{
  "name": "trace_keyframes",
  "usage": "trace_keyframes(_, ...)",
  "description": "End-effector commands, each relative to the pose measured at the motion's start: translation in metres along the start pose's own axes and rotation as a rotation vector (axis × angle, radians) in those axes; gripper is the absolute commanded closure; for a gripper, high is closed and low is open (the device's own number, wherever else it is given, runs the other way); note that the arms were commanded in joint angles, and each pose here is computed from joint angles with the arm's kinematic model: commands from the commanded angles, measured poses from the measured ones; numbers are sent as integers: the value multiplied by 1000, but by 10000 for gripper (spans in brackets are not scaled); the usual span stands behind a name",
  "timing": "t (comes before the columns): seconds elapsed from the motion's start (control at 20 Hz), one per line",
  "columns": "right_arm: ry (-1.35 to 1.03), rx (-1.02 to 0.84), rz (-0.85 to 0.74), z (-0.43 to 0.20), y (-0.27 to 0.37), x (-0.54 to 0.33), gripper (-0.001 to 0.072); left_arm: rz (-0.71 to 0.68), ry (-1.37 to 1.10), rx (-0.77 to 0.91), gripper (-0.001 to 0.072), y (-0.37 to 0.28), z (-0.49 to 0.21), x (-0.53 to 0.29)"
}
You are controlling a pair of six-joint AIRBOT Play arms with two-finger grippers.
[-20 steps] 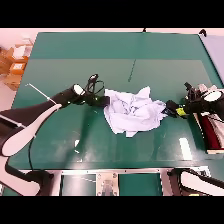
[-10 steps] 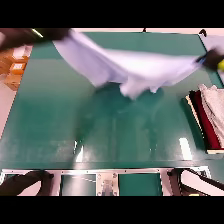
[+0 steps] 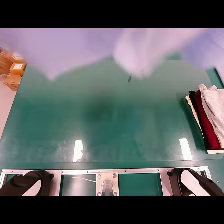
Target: Fold the shirts.
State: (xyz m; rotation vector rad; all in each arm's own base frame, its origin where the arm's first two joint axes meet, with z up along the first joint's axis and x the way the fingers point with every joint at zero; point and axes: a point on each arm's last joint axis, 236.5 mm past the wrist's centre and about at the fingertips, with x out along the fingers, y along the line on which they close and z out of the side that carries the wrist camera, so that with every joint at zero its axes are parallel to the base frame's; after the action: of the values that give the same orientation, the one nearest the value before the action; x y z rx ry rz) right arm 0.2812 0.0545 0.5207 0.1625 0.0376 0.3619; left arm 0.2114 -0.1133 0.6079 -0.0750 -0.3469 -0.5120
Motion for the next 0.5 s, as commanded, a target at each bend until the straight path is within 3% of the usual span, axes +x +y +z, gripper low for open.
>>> trace_keyframes(0.0, 3, -5, 10, -9, 14, -12, 693, 12, 82, 33, 686, 1, -17, -5)
trace_keyframes(0.2, 302, 210, 106, -123, -14, 38, 692, 144, 376, 12, 686, 55, -139, 24)
trace_keyframes(0.3, 442, 351, 128, -208, -32, 74, 692, 206, 581, -40, 687, 85, -248, 35)
trace_keyframes(0.45, 530, 522, 1, -336, -79, 123, 692, 239, 821, -178, 687, 109, -431, 47)
